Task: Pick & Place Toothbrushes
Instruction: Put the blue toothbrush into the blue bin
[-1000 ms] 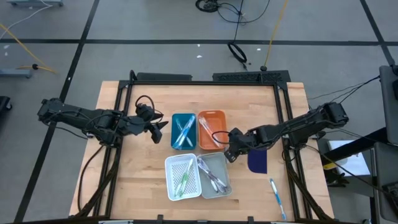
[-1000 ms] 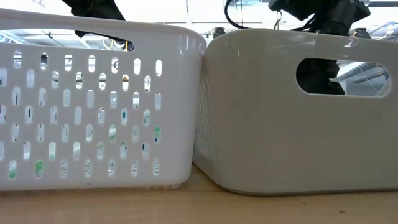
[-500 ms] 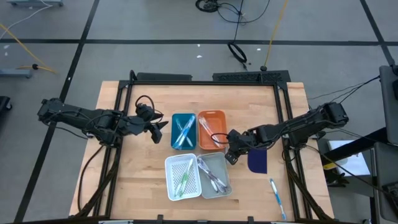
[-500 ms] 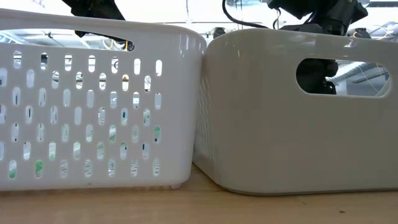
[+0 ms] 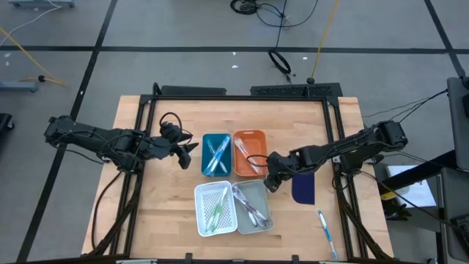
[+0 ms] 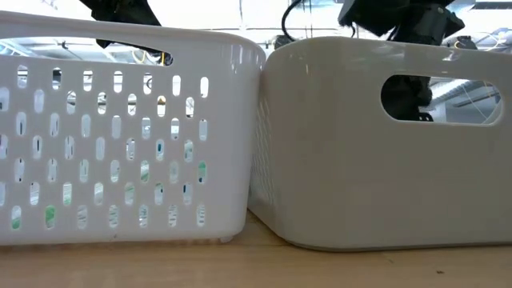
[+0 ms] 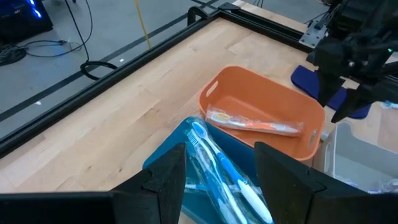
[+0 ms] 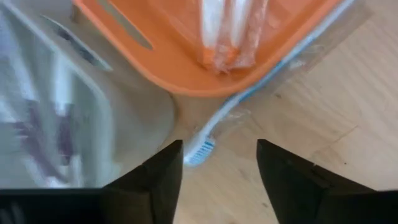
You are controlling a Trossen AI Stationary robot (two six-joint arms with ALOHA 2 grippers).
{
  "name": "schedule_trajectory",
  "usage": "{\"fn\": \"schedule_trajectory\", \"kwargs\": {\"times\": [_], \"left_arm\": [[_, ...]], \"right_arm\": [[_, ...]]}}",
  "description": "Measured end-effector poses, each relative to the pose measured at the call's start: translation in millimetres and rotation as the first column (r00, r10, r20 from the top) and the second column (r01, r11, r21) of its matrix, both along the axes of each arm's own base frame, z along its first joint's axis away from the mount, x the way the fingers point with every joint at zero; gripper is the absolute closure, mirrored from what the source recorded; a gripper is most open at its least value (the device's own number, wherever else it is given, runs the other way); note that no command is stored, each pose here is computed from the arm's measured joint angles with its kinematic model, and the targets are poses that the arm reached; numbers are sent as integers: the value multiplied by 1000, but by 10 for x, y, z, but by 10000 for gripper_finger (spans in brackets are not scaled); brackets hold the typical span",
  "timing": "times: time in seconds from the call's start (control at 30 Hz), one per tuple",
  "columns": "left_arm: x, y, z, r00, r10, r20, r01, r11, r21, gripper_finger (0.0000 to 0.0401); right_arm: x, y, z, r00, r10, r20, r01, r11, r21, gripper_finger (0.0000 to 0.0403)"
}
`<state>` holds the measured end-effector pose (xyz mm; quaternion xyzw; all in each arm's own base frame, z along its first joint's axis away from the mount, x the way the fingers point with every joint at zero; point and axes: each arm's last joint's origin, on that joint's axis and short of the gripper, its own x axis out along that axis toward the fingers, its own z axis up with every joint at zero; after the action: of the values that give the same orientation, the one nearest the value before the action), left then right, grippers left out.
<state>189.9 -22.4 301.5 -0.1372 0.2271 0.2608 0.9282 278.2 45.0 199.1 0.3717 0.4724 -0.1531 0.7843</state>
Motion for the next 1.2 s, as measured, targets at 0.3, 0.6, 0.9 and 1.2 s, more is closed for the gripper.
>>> {"fn": "schedule_trajectory", "kwargs": {"times": [0.3, 0.6, 0.9, 1.2], "left_arm": [[0, 0, 0, 1000, -1, -1, 1, 1000, 2, 215], [0, 0, 0, 1000, -2, -2, 2, 1000, 3, 215], [0, 0, 1, 1000, -13, -11, 13, 1000, 22, 215], [1, 0, 1, 1000, -13, -10, 13, 1000, 22, 215]], "right_arm": [[42, -76, -80, 999, -28, -23, 27, 1000, -11, 175], [105, -126, -155, 999, -45, -26, 44, 999, -13, 187], [111, -136, -181, 997, -64, -34, 63, 997, -32, 188], [225, -118, -463, 993, -58, -102, 56, 998, -22, 188]]}}
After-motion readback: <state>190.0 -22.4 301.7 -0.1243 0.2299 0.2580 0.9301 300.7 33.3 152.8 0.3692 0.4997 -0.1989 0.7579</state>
